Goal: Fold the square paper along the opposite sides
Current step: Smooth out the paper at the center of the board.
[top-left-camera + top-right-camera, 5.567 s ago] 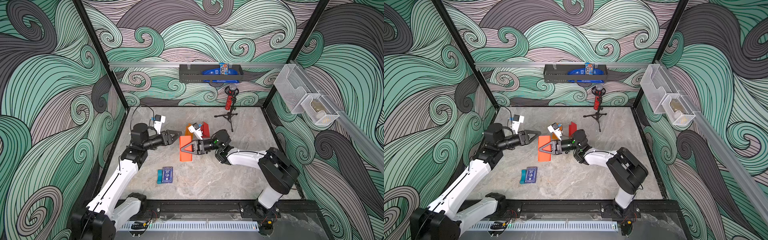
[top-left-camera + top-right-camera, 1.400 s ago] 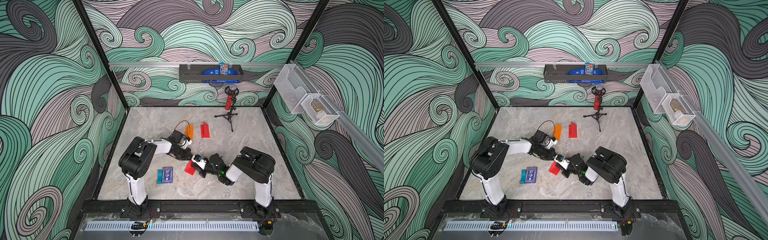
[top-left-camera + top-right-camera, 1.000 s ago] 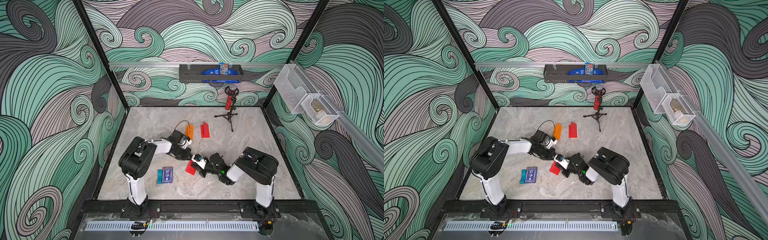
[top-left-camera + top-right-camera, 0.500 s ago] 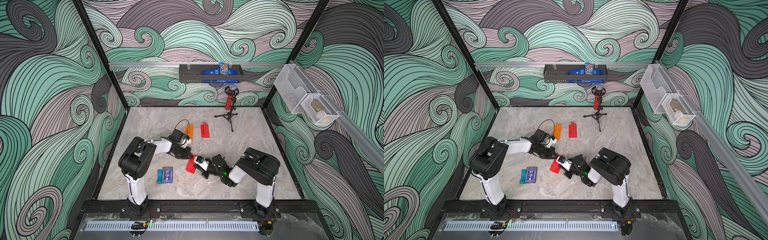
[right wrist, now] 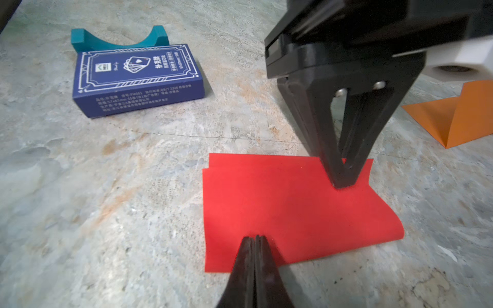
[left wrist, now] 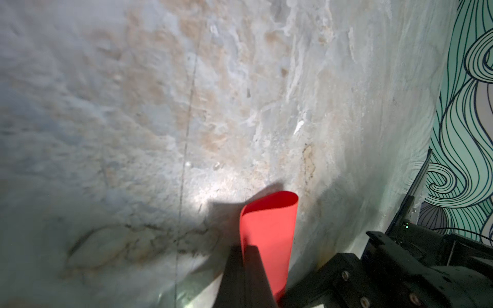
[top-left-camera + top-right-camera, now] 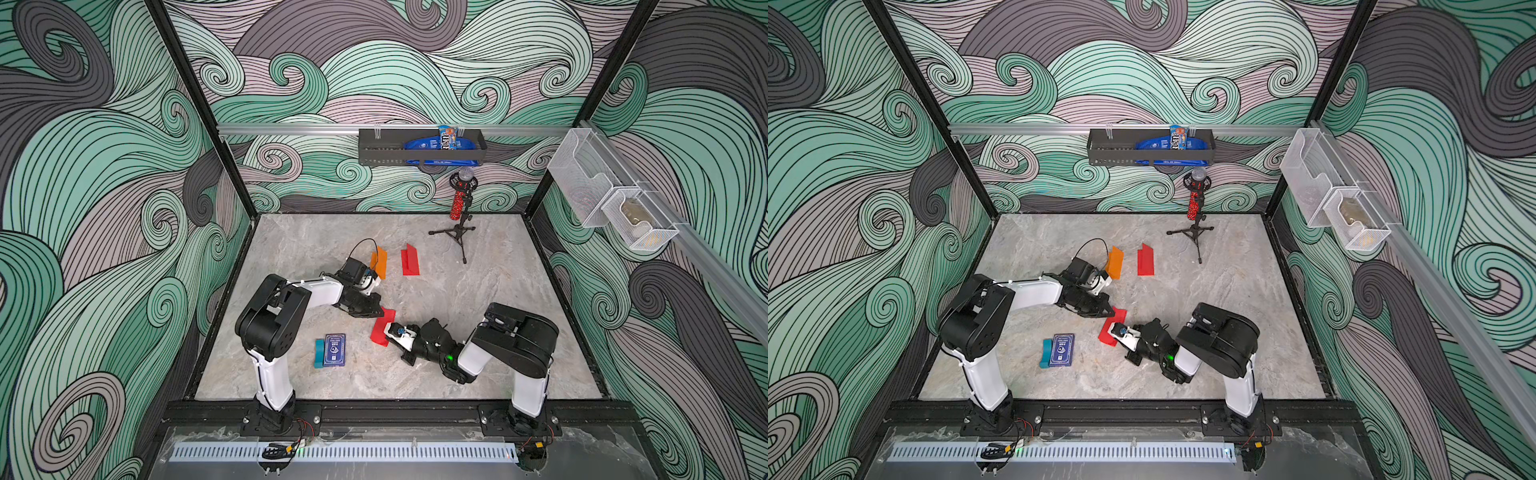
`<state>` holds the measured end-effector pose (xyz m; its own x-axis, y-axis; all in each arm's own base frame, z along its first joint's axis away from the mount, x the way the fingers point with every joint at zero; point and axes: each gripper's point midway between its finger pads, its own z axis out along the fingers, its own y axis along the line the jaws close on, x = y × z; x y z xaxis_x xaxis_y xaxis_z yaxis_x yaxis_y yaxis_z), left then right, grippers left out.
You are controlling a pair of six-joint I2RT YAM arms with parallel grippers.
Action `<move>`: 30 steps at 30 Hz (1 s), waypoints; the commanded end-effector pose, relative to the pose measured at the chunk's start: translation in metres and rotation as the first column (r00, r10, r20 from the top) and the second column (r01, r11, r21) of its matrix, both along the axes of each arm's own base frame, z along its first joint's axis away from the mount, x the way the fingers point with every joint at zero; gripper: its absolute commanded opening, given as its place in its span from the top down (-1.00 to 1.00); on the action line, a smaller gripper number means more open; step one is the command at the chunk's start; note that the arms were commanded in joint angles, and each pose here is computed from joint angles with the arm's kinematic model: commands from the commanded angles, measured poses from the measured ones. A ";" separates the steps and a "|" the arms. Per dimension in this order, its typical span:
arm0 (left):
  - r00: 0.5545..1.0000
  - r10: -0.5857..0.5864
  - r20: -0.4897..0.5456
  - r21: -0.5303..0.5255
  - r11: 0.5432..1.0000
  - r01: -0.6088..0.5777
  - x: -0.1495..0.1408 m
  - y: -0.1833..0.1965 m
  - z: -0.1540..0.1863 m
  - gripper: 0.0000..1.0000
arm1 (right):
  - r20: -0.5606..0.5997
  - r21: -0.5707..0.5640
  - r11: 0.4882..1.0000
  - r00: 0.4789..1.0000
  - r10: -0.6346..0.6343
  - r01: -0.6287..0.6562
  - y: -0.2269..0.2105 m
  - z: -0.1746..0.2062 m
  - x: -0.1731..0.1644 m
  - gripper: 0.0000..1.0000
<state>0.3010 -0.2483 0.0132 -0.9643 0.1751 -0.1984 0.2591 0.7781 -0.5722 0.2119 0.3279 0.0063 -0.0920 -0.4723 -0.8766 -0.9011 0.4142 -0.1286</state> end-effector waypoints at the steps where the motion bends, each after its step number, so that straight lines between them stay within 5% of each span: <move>1: 0.997 0.079 -0.012 0.198 0.977 -0.075 0.001 0.040 -0.028 1.00 | -0.104 -0.145 0.988 0.994 0.034 -0.049 -0.019 -0.040 -0.033 0.85; 9: 0.997 0.082 -0.007 0.204 0.976 -0.079 0.001 0.041 -0.027 1.00 | -0.121 -0.158 0.985 0.991 0.048 -0.067 -0.022 -0.040 -0.053 0.91; 13: 0.995 0.089 -0.039 0.190 0.979 -0.080 -0.009 0.041 -0.026 1.00 | -0.074 -0.075 0.996 0.996 0.045 -0.050 -0.019 -0.007 -0.049 0.91; 18: 0.988 0.108 -0.108 0.199 0.976 -0.085 -0.031 0.047 -0.031 1.00 | -0.002 0.130 0.991 1.000 -0.011 0.011 -0.014 0.052 -0.018 0.89; 30: 0.985 0.085 -0.151 0.209 0.977 -0.052 -0.046 0.048 -0.042 1.00 | 0.009 0.070 0.996 0.998 -0.054 0.053 0.015 0.029 0.054 0.99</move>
